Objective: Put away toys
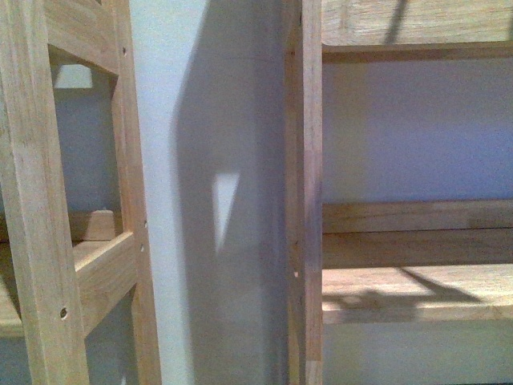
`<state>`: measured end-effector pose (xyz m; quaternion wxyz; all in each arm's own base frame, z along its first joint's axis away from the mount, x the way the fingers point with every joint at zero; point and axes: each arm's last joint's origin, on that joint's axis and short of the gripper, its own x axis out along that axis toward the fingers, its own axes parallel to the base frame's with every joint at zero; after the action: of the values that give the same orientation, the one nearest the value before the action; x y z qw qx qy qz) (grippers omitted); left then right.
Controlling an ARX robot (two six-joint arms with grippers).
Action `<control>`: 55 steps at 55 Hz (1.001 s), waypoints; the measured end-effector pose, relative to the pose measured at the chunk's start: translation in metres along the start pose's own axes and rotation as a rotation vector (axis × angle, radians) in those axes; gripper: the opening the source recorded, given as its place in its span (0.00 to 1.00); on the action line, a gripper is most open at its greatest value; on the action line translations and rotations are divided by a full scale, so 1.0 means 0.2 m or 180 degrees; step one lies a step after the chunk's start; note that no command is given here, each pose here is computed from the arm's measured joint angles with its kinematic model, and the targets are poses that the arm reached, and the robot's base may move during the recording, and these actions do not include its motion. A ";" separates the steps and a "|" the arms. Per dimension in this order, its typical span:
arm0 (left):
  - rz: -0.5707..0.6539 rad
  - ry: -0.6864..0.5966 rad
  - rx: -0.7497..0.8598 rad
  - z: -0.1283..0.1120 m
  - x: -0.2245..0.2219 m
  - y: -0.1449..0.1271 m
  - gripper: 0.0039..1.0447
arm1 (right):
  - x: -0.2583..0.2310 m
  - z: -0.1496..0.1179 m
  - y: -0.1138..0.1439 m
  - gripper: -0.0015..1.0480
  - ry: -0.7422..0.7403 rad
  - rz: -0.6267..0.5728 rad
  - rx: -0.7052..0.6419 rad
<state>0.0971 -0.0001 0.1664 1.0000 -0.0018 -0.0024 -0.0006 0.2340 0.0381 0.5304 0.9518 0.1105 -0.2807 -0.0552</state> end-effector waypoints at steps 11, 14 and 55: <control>0.0000 0.0000 0.0000 0.00 0.00 0.00 0.94 | -0.37 0.00 -0.13 0.94 -0.0387 -0.0026 -0.0394; 0.0000 0.0000 0.0000 0.00 0.00 0.00 0.94 | -0.46 0.00 -0.17 0.94 -0.0408 -0.0046 -0.0483; 0.0000 0.0000 0.0000 0.00 0.00 0.00 0.94 | -1.20 -0.65 -0.63 0.94 0.0539 -0.0756 -0.0507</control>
<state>0.0971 -0.0001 0.1664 1.0000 -0.0018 -0.0024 -0.0006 0.0988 -0.0205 0.2696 0.9646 0.0713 -0.1792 -0.1799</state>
